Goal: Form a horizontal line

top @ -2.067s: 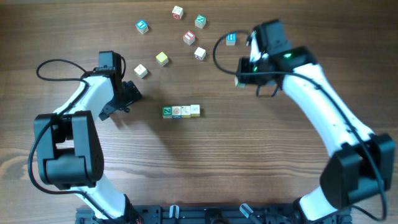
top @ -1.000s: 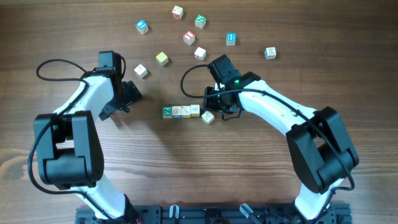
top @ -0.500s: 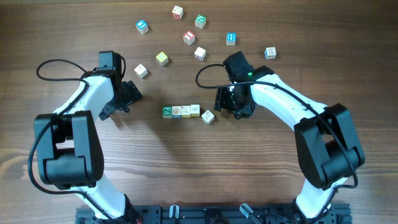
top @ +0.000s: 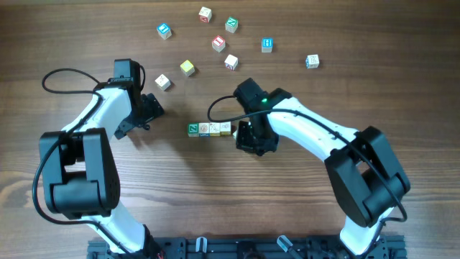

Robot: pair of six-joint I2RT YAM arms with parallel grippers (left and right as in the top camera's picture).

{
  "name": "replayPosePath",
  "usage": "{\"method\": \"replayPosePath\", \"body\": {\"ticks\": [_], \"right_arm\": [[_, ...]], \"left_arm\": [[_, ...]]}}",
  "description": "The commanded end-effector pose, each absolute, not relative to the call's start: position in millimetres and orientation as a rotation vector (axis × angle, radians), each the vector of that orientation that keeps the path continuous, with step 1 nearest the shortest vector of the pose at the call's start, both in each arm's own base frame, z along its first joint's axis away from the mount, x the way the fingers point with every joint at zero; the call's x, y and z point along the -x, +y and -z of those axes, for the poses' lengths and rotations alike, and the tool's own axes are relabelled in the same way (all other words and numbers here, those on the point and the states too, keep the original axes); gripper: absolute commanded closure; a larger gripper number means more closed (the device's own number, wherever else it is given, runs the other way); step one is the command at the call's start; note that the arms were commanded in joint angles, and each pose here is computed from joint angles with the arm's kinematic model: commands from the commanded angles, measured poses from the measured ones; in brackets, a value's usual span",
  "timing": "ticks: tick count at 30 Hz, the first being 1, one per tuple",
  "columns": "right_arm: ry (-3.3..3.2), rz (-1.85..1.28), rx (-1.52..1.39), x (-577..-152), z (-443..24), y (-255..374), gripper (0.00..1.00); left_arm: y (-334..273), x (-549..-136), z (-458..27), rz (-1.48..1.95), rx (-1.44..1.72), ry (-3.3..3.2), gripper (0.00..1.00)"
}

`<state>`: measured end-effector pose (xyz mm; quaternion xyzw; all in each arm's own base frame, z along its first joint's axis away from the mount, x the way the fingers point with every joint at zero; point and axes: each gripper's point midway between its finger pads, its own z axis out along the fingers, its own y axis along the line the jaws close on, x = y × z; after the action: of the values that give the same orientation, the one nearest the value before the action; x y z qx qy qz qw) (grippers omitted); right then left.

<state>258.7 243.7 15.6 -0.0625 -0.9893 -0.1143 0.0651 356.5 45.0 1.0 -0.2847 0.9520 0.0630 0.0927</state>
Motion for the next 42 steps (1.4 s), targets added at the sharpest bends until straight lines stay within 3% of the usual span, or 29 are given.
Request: {"method": "replayPosePath", "body": {"ticks": [1, 42], "right_arm": [[-3.029, 0.258, 0.296, -257.3, -8.1, 249.3, 0.96], [-3.320, 0.237, 0.450, -321.0, -12.4, 246.3, 0.91]], "left_arm": [[45.0, -352.8, 3.8, -0.203, 0.847, 2.842, 0.00], [45.0, -352.8, 3.8, -0.203, 0.847, 2.842, 0.00]]}}
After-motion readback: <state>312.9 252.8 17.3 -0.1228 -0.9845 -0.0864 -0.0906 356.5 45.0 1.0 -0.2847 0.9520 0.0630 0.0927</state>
